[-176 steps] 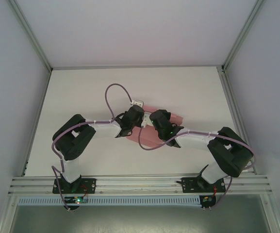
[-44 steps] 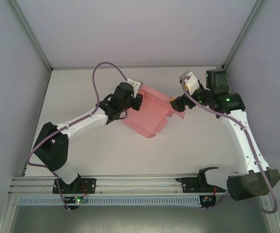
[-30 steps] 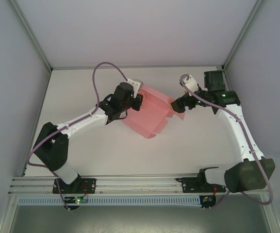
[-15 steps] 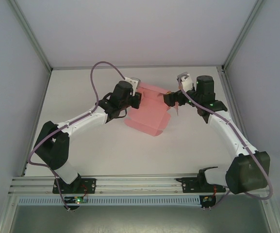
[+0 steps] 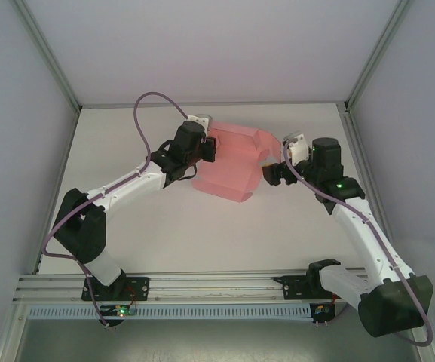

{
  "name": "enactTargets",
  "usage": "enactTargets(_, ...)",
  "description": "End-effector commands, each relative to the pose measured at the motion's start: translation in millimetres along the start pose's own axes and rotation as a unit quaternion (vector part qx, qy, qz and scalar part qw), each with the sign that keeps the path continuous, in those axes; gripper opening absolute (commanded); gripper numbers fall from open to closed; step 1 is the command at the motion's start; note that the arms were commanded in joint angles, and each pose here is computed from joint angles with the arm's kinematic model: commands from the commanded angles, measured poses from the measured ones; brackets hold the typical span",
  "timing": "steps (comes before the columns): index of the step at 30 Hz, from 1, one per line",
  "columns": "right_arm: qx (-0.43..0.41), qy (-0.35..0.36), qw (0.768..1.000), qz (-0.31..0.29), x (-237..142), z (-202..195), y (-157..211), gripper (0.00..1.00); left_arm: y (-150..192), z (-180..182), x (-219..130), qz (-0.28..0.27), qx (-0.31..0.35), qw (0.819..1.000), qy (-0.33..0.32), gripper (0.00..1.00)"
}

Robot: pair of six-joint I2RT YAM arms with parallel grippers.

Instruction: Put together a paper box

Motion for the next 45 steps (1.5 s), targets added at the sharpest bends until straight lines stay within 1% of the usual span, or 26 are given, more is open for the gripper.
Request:
enactTargets(1,0.006,0.039,0.999,0.008,-2.6,-12.3,11.5,0.98,-2.7,9.1,1.4,0.003,-0.015,1.0,-0.018,0.0)
enactTargets(3,0.01,0.069,0.998,0.002,-0.2,-23.0,11.4,0.98,-0.5,5.6,1.4,0.005,-0.013,1.0,-0.004,0.0)
enactTargets(5,0.015,0.086,0.996,-0.022,3.1,-30.1,4.2,0.98,0.9,2.0,0.9,0.005,-0.01,1.0,0.01,0.0)
enactTargets(8,-0.013,0.064,0.996,-0.053,11.4,-25.8,-9.2,0.98,3.5,-4.4,0.6,0.01,0.0,1.0,0.03,0.0)
enactTargets(11,-0.024,0.065,0.996,-0.062,14.1,-27.5,-23.4,0.98,4.2,-7.5,0.7,0.023,0.007,0.999,0.037,0.0)
enactTargets(16,-0.024,0.057,0.994,-0.095,17.0,-26.0,-42.4,0.98,10.0,-14.6,2.8,0.033,0.017,0.997,0.06,0.0)
enactTargets(19,-0.027,0.029,0.993,-0.115,22.1,-16.2,-48.6,0.98,12.0,-18.6,3.0,0.037,0.027,0.996,0.072,0.0)
enactTargets(22,-0.036,0.012,0.994,-0.106,33.6,-5.0,-46.4,0.98,10.9,-25.0,0.5,0.034,0.029,0.995,0.091,0.0)
enactTargets(25,-0.037,0.027,0.994,-0.096,47.0,-3.6,-41.3,0.98,11.1,-28.0,0.2,0.031,0.027,0.994,0.098,0.0)
enactTargets(28,-0.039,0.058,0.995,-0.077,54.9,-6.2,-31.4,0.98,13.2,-22.7,3.1,0.033,0.017,0.996,0.078,0.0)
enactTargets(31,-0.038,0.056,0.996,-0.063,54.0,-5.7,-18.9,0.98,22.7,-7.5,12.3,0.045,0.004,0.998,0.037,0.0)
enactTargets(33,-0.035,0.057,0.997,-0.047,49.3,-6.0,-8.7,0.98,31.2,1.0,18.0,0.06,-0.007,0.998,0.023,0.0)
enactTargets(35,-0.039,0.041,0.998,-0.03,39.5,-2.7,1.3,0.98,37.6,12.7,20.9,0.074,-0.028,0.997,0.01,0.0)
enactTargets(36,-0.041,0.023,0.999,-0.025,33.3,2.8,5.8,0.98,39.4,18.2,21.1,0.078,-0.038,0.996,0.008,0.0)
enactTargets(37,-0.057,-0.018,0.998,-0.017,25.4,15.3,12.6,0.98,41.6,23.3,21.2,0.079,-0.046,0.996,0.008,0.0)
enactTargets(38,-0.067,-0.044,0.997,-0.015,18.7,24.7,16.5,0.98,44.3,27.1,21.2,0.081,-0.048,0.996,0.007,0.0)
enactTargets(40,-0.078,-0.068,0.994,-0.021,7.3,32.6,24.5,0.98,49.6,31.3,20.7,0.083,-0.038,0.996,0.007,0.0)
enactTargets(43,-0.051,-0.071,0.995,-0.039,-5.0,20.4,25.9,0.98,58.5,30.8,19.0,0.095,-0.021,0.995,0.014,0.0)
enactTargets(45,-0.018,-0.077,0.995,-0.053,-10.5,8.5,20.0,0.98,62.0,31.4,17.4,0.102,-0.024,0.994,0.014,0.0)
Point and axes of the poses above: each hand's point on the last joint's axis, 136 mm out from that joint toward the fingers, its own x axis out along the fingers, its own z axis along the line the jaws close on, y = z × x, the point moved 1 cm from there along -x, back along the fingers, and after that the axes turned 5 degrees about x, right-handed, at the moved point
